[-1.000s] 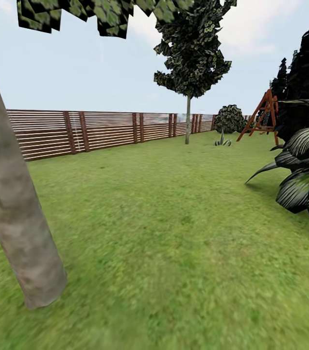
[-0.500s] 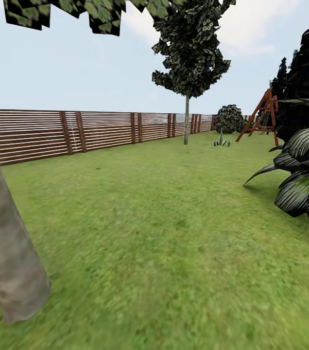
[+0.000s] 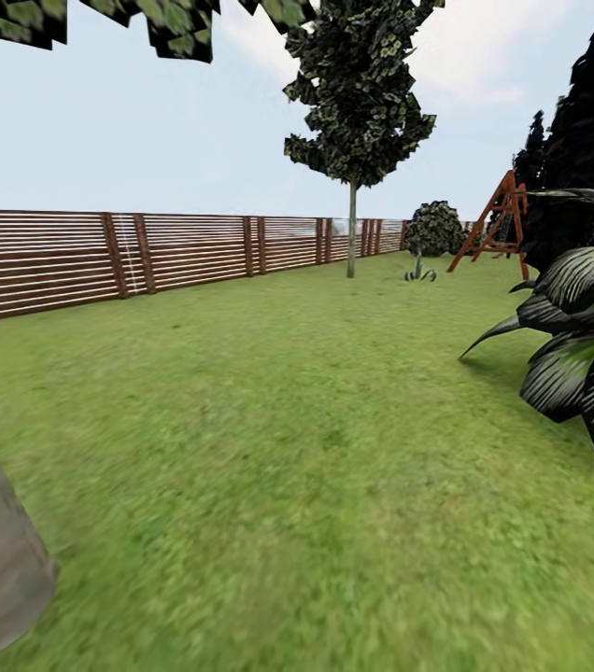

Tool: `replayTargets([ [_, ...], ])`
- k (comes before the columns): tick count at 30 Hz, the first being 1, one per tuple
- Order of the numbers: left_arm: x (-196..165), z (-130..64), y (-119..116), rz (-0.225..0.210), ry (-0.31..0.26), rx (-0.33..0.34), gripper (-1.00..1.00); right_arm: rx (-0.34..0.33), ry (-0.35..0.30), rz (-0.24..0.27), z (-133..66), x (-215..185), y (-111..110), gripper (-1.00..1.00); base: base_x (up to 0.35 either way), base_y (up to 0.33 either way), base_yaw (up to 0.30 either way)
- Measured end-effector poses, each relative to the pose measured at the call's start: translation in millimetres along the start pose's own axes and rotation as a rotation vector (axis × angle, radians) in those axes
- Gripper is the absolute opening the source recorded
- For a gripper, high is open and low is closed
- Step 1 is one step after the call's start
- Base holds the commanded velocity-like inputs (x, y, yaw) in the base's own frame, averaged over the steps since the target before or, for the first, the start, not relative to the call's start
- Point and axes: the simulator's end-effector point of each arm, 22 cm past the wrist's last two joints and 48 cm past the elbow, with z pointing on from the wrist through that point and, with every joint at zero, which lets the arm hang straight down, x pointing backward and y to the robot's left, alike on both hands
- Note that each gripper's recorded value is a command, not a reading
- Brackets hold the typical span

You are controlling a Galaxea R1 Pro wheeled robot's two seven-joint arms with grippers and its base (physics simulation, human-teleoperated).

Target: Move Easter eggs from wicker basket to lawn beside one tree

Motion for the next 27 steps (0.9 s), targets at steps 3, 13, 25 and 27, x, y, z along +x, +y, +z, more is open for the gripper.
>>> replayTargets([
  [3,0.0,0.0,0.0,0.000,0.000,0.000,1.00,0.000,0.000,0.001,0.0,0.1,0.0,1.00,0.250,-0.209,-0.187],
  [13,0.0,0.0,-0.2,0.001,0.000,0.001,1.00,0.000,0.001,0.002,-0.1,0.4,0.0,1.00,0.280,-0.163,-0.209],
  [25,-0.1,0.0,0.2,0.002,0.000,0.003,1.00,0.000,0.002,0.002,-0.1,0.7,0.3,1.00,0.324,-0.032,-0.213],
  [27,-0.2,0.0,0.2,0.002,-0.001,0.003,1.00,0.000,0.002,0.002,-0.1,0.8,0.4,1.00,0.331,-0.002,-0.207],
])
